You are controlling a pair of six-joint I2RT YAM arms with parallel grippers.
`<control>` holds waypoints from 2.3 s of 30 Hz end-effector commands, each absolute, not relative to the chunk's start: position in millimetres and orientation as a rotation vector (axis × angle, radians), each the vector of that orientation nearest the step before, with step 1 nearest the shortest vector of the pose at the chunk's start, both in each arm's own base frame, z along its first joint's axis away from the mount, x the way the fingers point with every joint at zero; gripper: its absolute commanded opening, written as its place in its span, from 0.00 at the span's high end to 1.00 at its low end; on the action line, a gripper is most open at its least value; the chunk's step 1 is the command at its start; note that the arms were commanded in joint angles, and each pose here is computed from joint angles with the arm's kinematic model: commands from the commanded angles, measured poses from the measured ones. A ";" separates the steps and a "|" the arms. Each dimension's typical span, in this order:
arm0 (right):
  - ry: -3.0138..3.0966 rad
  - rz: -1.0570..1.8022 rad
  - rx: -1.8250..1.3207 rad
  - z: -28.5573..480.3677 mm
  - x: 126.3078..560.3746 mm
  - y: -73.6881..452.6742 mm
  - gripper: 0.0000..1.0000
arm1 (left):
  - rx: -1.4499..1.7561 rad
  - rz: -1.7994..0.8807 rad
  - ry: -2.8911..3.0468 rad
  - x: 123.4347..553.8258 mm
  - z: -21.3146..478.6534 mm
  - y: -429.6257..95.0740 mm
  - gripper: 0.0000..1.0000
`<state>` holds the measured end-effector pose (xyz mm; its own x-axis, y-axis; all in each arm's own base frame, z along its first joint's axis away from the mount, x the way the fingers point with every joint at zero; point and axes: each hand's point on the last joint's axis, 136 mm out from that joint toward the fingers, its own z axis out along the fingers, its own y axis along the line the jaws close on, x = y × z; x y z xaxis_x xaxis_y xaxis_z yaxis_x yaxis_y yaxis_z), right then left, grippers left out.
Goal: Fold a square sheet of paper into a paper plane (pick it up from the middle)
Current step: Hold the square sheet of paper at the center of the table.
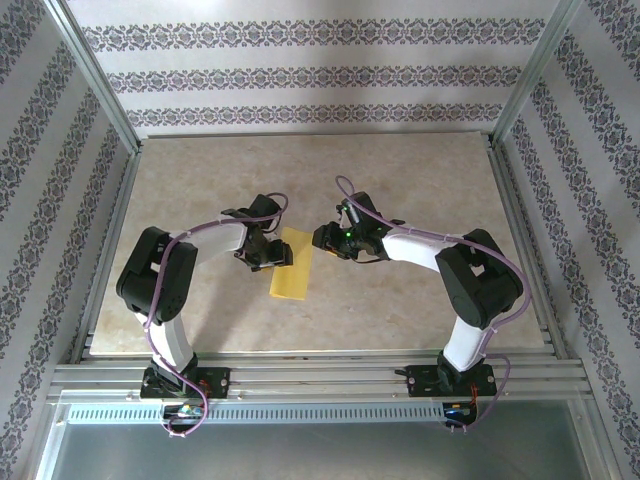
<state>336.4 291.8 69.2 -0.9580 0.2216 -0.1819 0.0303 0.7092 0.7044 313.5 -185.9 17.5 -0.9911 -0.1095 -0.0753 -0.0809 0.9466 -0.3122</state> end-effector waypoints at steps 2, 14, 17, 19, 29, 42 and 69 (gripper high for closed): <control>2.676 1.074 0.224 59.5 337.9 289.2 0.55 | -0.145 -0.313 3.193 272.3 -29.7 -175.3 0.43; 2.682 1.077 0.219 57.9 338.8 291.8 0.55 | -0.057 -0.249 3.230 267.3 -37.8 -170.7 0.43; 2.681 1.076 0.222 57.8 339.0 291.9 0.55 | -0.056 -0.247 3.236 267.1 -40.1 -171.5 0.43; 2.679 1.078 0.220 59.1 339.1 292.7 0.55 | -0.069 -0.238 3.239 267.1 -41.7 -170.6 0.43; 2.685 1.092 0.204 59.5 337.0 298.5 0.57 | -0.138 -0.186 3.244 265.6 -45.5 -165.4 0.42; 2.741 1.133 0.171 50.3 327.6 327.3 0.79 | -0.137 -0.174 3.262 261.3 -49.5 -163.6 0.43; 2.926 1.015 0.257 -2.3 314.4 329.8 0.99 | -0.130 -0.159 3.260 260.6 -47.5 -162.4 0.43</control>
<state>321.6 338.7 16.5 -0.9881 0.1501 -0.0347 0.0889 0.7396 0.6671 310.0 -183.9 8.1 -0.9949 -0.0859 -0.0535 -0.0711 0.9695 -0.2344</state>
